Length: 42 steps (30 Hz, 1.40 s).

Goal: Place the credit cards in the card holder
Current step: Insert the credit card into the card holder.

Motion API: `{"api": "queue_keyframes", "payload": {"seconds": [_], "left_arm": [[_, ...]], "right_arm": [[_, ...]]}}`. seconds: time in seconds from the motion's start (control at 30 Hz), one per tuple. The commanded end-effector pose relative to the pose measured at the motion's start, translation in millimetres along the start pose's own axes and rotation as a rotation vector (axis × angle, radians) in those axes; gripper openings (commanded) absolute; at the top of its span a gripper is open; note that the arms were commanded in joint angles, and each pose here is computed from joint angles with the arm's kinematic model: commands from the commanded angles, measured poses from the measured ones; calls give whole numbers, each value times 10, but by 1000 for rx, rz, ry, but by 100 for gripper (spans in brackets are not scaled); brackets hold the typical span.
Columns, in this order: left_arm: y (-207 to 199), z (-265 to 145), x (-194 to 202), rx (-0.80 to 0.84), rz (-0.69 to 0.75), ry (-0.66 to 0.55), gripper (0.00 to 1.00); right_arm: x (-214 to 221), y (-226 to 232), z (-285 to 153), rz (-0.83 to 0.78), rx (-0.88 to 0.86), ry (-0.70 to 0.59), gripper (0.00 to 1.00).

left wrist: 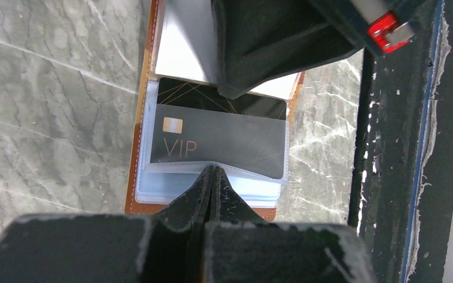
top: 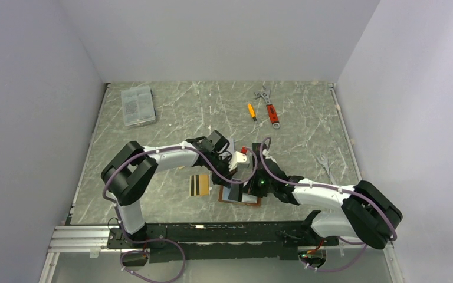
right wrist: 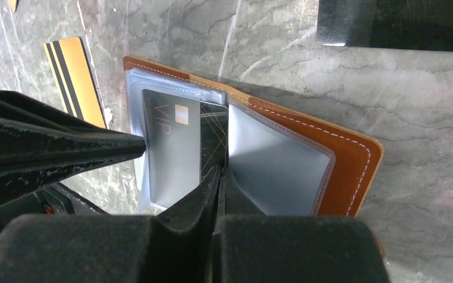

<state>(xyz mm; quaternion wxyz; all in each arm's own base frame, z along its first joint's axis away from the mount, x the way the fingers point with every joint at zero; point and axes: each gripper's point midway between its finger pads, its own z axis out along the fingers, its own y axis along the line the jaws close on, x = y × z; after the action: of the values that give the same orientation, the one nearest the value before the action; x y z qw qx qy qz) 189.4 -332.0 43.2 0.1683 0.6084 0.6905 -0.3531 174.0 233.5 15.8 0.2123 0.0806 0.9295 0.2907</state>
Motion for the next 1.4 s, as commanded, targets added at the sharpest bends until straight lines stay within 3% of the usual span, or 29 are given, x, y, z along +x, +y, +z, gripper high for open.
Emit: {"api": "queue_keyframes", "payload": {"seconds": [0.0,0.27,0.67,0.93,1.0,1.37], "left_arm": [[-23,7,-150,31,9,-25,0],[-184,-161,-358,100,31,-93,0],[-288,9,-453,290,1,-133,0],[-311,102,-710,339,38,-178,0],[-318,136,-787,350,41,-192,0],[-285,271,-945,371,51,-212,0]], "right_arm": [[20,-101,-16,21,3,-3,0],[41,-141,-2,29,2,9,0],[10,-216,-65,71,-16,-10,1],[-128,-227,-191,115,-83,-49,0],[-131,-242,-199,127,-94,-49,4],[-271,-388,-358,140,-56,-94,3]]}}
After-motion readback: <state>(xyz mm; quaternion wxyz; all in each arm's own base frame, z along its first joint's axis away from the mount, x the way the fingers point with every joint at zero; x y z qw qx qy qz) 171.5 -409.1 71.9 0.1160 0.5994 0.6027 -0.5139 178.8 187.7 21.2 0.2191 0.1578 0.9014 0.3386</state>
